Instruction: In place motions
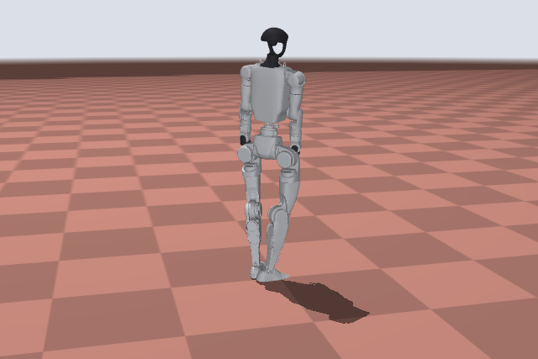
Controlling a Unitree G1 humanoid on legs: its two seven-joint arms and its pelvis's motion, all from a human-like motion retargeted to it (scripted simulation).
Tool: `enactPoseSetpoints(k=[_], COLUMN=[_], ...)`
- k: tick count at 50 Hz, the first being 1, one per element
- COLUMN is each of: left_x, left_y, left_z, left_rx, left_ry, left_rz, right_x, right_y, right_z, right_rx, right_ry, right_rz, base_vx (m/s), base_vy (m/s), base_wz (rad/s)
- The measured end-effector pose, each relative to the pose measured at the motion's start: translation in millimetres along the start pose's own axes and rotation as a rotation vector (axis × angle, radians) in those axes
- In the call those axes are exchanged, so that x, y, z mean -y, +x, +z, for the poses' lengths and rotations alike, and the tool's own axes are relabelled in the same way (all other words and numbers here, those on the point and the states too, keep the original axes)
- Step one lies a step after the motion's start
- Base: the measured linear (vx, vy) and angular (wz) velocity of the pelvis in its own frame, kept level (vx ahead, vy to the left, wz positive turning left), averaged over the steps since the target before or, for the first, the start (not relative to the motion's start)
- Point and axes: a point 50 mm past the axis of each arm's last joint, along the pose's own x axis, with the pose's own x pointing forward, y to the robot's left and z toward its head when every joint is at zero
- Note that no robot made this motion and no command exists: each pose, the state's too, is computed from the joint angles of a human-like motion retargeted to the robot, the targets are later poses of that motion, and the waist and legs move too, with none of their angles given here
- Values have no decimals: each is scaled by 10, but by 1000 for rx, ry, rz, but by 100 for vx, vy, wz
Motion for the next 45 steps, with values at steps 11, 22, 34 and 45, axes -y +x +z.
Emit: enactPoseSetpoints(k=[11,22,34,45], left_x=[-166,-40,193,651], left_y=[-55,-237,-395,-1582], left_z=[-399,-1224,1735,3048], left_rx=[-162,-437,478,1171], left_ry=[74,-150,107,229], left_rz=[17,-67,-10,18], right_x=[-141,254,681,411], right_y=[-175,-205,-477,-910], right_z=[1172,904,-1331,-2285], right_rx=[347,298,-342,-640], right_ry=[-326,-374,381,622], right_rz=[50,-68,-188,-286], base_vx=[-17,-9,-19,-2], base_vy=[13,2,5,-3], base_wz=[-44,8,68,44])
